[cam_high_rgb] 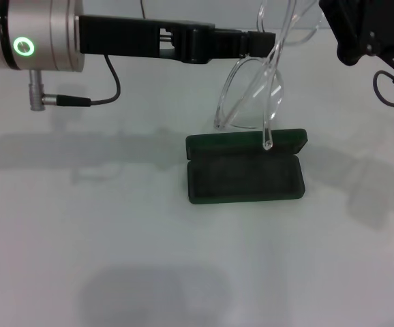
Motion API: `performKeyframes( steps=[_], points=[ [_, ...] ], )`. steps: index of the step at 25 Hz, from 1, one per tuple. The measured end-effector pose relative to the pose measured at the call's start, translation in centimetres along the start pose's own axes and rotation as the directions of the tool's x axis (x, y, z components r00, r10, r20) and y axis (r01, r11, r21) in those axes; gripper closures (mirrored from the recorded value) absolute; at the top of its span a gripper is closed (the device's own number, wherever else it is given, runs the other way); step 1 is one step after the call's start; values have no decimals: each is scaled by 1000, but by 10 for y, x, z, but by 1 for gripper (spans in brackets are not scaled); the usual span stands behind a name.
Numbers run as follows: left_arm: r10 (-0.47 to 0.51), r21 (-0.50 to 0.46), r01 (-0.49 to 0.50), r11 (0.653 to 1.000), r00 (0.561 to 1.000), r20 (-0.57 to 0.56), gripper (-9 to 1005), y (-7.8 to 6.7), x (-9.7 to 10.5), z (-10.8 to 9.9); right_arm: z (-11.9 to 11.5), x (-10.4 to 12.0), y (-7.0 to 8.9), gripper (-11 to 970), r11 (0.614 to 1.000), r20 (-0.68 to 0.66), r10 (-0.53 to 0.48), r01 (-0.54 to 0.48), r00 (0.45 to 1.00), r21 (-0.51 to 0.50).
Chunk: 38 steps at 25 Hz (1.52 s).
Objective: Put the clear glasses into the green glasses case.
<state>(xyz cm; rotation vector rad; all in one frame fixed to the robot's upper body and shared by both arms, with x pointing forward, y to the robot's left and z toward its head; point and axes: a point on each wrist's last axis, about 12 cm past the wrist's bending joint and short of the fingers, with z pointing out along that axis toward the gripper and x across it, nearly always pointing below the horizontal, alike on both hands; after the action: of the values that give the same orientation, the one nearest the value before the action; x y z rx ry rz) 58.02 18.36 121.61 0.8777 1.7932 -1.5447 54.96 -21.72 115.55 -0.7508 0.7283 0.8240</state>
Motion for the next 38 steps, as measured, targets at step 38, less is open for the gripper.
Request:
performKeyframes(
  steps=[38],
  points=[
    [314,-312,-742,593,570,-759,921,-63,9,28,-206,-124,-30,953,763,-38,-71,79,997,641]
  ],
)
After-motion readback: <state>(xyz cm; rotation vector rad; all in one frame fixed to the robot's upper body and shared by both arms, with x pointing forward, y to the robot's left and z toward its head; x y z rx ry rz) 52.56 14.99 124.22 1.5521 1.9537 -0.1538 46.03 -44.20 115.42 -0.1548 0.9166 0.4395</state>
